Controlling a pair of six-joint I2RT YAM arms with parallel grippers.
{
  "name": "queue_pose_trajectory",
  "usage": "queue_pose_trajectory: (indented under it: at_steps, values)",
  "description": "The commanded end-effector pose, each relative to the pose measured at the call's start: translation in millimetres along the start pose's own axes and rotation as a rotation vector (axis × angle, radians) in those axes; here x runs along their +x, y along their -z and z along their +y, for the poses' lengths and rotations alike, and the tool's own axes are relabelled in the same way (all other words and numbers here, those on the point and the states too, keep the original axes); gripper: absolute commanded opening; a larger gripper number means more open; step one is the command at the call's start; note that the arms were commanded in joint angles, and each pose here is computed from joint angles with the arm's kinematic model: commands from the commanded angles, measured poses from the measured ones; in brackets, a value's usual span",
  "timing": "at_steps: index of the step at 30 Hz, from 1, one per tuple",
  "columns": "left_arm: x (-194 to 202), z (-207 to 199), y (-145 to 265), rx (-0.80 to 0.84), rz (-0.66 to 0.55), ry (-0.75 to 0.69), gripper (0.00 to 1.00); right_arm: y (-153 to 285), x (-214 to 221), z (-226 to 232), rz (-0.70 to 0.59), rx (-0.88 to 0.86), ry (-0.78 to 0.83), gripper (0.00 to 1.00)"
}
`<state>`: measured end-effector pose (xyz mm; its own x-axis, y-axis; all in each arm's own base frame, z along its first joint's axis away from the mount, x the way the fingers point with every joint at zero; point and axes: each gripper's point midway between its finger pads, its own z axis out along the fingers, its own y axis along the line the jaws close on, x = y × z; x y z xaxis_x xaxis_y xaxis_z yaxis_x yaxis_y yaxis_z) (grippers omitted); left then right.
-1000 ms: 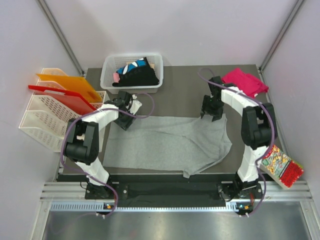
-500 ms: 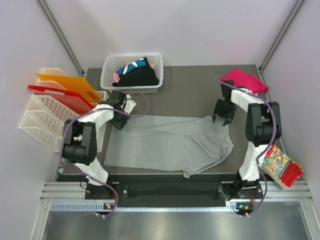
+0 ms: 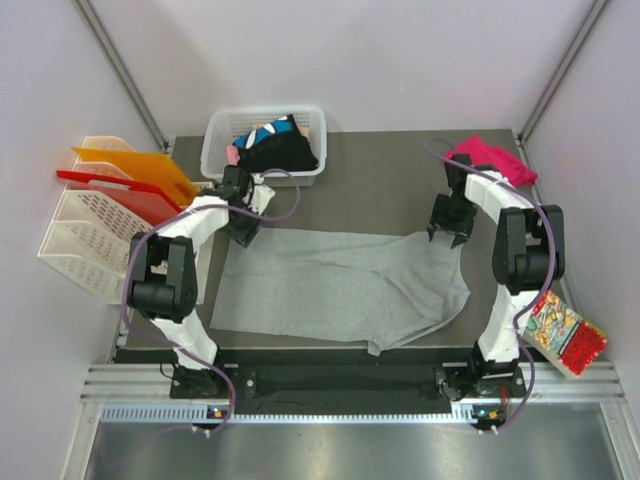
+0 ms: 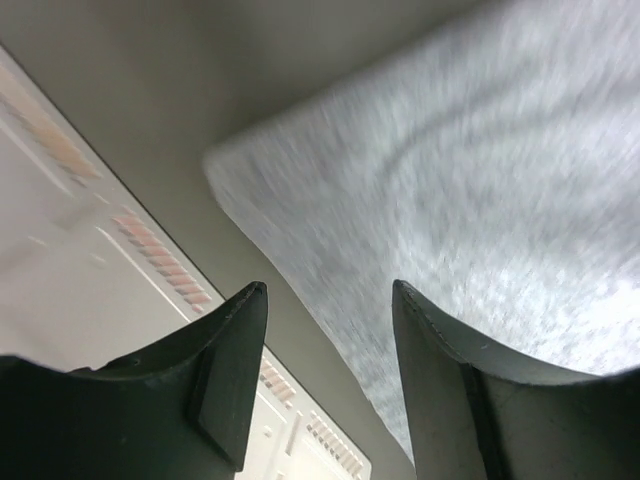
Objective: Fold and stack the t-shirts
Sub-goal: Fold the flattened tshirt in 1/3 of the way
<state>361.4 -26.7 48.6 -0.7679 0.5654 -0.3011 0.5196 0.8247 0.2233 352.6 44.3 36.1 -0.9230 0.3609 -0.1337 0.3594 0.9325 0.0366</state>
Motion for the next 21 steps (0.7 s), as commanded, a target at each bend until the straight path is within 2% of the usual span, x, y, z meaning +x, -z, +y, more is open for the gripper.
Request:
queue_pose_trajectory:
  at_steps: [1,3,6,9,14,21]
  values:
    - [-47,7,15,0.004,-0.108,0.011,0.59,62,-27,5,-0.157,-0.017,0.029,0.6]
    - [-59,12,15,0.0,-0.122,0.02,0.59,71,-34,2,-0.191,0.001,0.023,0.61]
    - [-63,15,6,-0.009,-0.114,0.022,0.59,63,-33,2,-0.17,0.003,0.018,0.61]
    - [-55,10,-13,0.007,-0.071,0.013,0.58,46,-20,2,-0.12,0.001,0.011,0.6]
    - [-43,-1,-18,0.053,-0.052,-0.014,0.56,28,5,-4,-0.061,0.0,-0.002,0.6]
    - [-23,-22,-25,0.142,-0.001,-0.044,0.56,12,8,1,-0.017,-0.009,-0.006,0.6]
